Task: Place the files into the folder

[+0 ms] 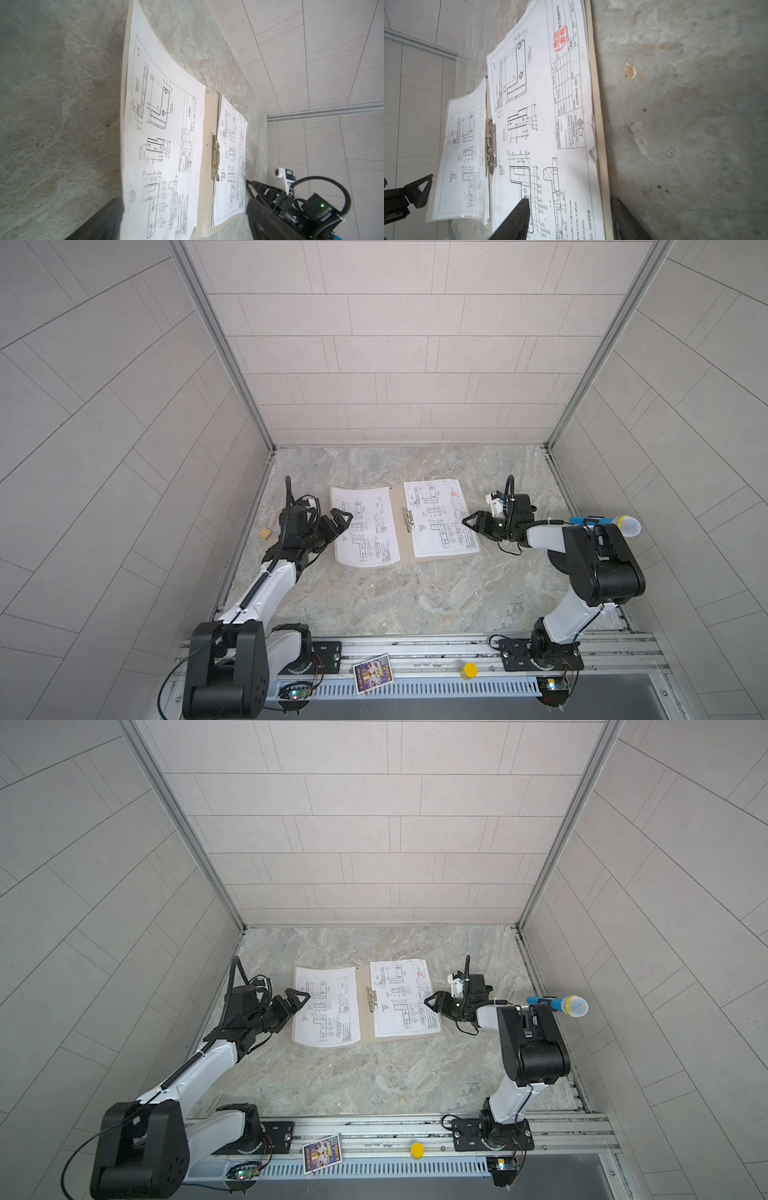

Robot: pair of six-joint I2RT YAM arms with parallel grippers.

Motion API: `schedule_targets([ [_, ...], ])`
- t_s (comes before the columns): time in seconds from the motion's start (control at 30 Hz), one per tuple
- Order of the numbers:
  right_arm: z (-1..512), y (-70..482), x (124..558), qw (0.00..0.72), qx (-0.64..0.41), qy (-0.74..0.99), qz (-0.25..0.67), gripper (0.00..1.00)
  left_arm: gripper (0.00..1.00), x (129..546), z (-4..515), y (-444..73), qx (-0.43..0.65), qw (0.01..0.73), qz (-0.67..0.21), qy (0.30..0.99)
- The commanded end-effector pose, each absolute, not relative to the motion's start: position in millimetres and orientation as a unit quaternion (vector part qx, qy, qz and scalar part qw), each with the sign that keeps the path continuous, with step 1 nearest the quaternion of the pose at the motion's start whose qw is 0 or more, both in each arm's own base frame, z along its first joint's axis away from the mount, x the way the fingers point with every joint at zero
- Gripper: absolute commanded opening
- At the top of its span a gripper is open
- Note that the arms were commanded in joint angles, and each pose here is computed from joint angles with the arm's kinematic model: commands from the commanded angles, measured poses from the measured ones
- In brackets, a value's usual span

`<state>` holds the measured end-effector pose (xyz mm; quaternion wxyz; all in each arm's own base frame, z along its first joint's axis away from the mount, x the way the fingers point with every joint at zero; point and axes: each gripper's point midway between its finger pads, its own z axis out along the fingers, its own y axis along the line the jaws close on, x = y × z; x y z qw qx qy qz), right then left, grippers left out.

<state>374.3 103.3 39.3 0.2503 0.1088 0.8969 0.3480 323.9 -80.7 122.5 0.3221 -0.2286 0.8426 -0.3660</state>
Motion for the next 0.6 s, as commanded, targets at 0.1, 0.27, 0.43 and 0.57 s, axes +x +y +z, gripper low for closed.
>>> schedule_targets([
  [0.1,-4.9,110.7,327.4,0.141,0.143,0.922,0.332,0.62,1.00,321.2,126.6,-105.4,-0.214,0.292,-0.435,0.824],
  [0.27,-5.5,110.9,327.7,0.140,0.144,0.921,0.333,0.62,1.00,323.6,132.2,-105.7,-0.214,0.300,-0.439,0.820],
  [0.43,-6.3,111.2,327.4,0.139,0.145,0.921,0.333,0.62,1.00,325.8,138.9,-108.5,-0.214,0.308,-0.450,0.810],
  [0.57,-7.9,111.0,326.8,0.138,0.145,0.921,0.333,0.62,1.00,330.5,149.1,-118.8,-0.206,0.319,-0.464,0.800],
])
